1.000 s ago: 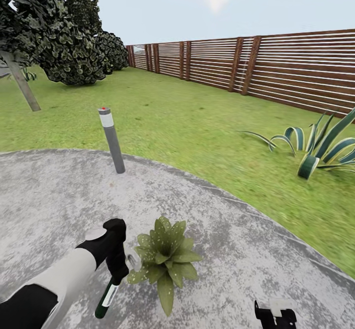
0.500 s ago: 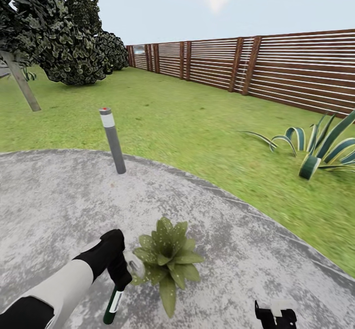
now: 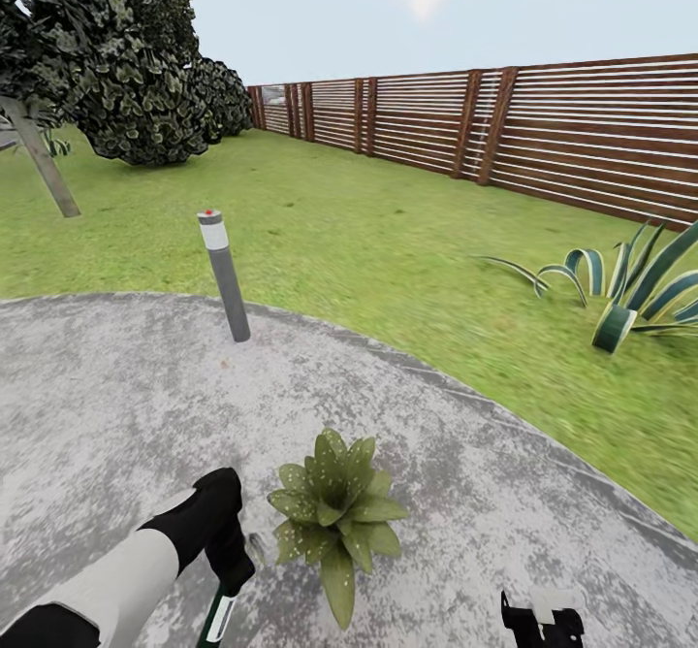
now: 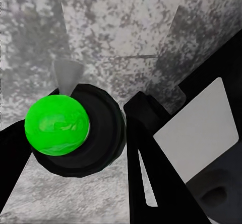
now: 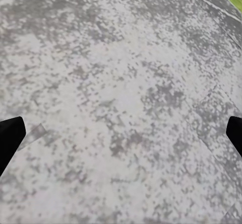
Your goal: Pick up the pesticide atomizer in the garden and spray insectifuge to fully cover both potted plants in the garden.
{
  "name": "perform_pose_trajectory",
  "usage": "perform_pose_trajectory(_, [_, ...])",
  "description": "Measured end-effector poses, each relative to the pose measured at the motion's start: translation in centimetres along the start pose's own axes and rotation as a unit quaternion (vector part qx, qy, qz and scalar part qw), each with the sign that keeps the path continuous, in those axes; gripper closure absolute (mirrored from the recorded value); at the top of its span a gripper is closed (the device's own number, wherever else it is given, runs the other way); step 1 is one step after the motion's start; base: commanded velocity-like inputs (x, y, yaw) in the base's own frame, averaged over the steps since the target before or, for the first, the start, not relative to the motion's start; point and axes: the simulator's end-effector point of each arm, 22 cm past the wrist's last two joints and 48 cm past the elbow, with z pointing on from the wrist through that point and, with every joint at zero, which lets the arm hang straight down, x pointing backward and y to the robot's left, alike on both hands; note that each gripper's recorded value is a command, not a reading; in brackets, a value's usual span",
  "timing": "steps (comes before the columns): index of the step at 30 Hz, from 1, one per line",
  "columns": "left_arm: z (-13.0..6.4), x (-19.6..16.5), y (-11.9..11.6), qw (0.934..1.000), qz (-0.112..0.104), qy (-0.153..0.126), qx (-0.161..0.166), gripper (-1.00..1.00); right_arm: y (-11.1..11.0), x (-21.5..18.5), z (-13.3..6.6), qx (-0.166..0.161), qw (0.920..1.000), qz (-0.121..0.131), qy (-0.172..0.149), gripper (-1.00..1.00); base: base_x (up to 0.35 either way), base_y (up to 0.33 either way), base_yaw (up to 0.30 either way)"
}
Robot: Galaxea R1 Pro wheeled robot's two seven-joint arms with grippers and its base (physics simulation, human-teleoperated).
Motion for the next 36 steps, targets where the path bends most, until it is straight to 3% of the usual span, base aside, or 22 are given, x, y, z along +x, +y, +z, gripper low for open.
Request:
perform_pose_trajectory(6, [-1.9, -1.4, 1.2, 0.9995, -0.017, -0.028, -0.001, 1.00, 0.0, 0.0, 0.0, 0.000, 1.0000, 0.000, 0.000, -1.00, 0.000, 0.000, 0.000])
perform_pose_trajectory(10, [-1.1, 0.0, 1.7, 0.9997, -0.019, -0.014, -0.006, 1.00, 0.0, 0.0, 0.0, 0.000, 1.0000, 0.000, 0.000, -1.00, 0.000, 0.000, 0.000])
perform_pose_trajectory(13, [-0.8, 3.3, 4.3, 0.9990, -0.041, 0.000, -0.016, 1.00, 0.0, 0.0, 0.0, 0.000, 1.0000, 0.000, 0.000, -1.00, 0.000, 0.000, 0.031])
perform_pose_trajectory(16, [-0.9, 4.2, 5.1, 0.9985, -0.051, 0.001, -0.017, 1.00, 0.0, 0.0, 0.0, 0.000, 1.0000, 0.000, 0.000, -1.00, 0.000, 0.000, 0.169])
perform_pose_trajectory(20, [-0.7, 3.3, 4.2, 0.9989, -0.046, -0.004, -0.012, 1.00, 0.1, 0.0, 0.0, -0.001, 1.0000, 0.000, 0.000, -1.00, 0.000, 0.000, 0.026])
perform_pose_trajectory(36, [-0.9, 3.1, 4.9, 0.9985, -0.047, -0.007, -0.026, 1.00, 0.1, 0.0, 0.0, -0.001, 1.0000, 0.000, 0.000, -1.00, -0.074, -0.236, 0.163])
